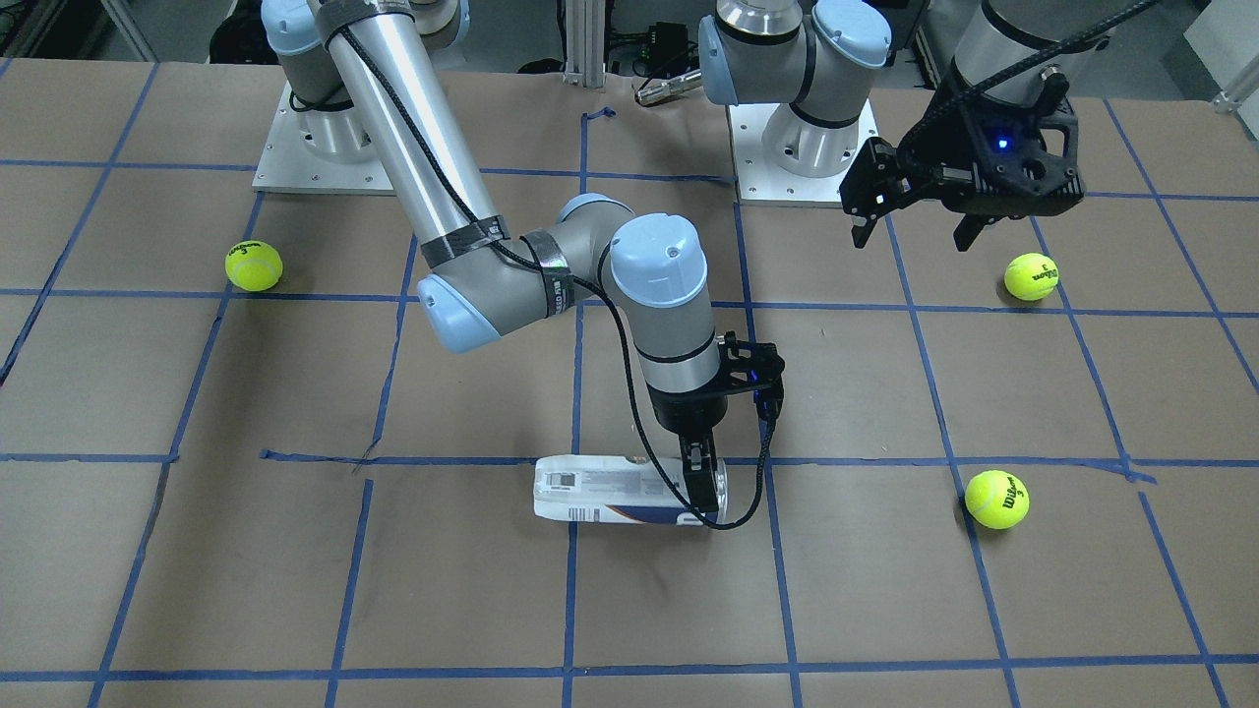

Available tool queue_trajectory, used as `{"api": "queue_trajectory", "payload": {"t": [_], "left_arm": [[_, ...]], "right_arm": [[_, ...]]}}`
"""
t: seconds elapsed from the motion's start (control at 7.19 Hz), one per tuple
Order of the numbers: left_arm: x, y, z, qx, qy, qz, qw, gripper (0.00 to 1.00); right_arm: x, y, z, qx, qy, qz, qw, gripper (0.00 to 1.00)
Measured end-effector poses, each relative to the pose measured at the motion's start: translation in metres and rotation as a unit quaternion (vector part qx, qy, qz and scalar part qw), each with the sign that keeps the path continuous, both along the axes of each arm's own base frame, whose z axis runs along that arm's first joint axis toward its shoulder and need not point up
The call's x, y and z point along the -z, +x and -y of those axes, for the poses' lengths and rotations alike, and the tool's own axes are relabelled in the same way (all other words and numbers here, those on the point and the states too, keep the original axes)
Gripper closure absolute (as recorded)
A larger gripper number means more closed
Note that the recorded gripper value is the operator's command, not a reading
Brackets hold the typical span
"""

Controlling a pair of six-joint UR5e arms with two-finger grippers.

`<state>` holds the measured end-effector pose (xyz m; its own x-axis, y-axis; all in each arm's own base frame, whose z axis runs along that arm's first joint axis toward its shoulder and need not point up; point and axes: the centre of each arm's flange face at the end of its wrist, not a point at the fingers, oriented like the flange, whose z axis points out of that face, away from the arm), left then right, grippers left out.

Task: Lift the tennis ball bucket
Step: 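Lay the can on its side, release, and raise the right gripper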

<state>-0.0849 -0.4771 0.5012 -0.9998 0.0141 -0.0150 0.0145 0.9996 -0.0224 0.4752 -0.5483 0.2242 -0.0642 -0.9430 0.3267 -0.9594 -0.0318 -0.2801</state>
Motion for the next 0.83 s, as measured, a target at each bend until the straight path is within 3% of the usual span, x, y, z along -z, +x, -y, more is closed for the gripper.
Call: {"api": "queue_trajectory", "payload": {"t": [0.28, 0.42, 0.83], "left_arm": [[0.000, 0.000, 0.000, 0.000, 0.000, 0.000, 1.0000, 0.00], [0.000, 0.000, 0.000, 0.000, 0.000, -0.001, 1.0000, 0.00], [0.003, 0.000, 0.000, -0.002, 0.001, -0.001, 1.0000, 0.00]], "right_arm": [[-0.015, -0.018, 0.017, 0.025, -0.004, 0.019, 0.9995, 0.00], [-0.031, -0.044, 0.035, 0.069, 0.003, 0.043, 0.9967, 0.00], [-0.115, -0.160, 0.074, 0.200, 0.034, 0.079, 0.9761, 0.00]]}}
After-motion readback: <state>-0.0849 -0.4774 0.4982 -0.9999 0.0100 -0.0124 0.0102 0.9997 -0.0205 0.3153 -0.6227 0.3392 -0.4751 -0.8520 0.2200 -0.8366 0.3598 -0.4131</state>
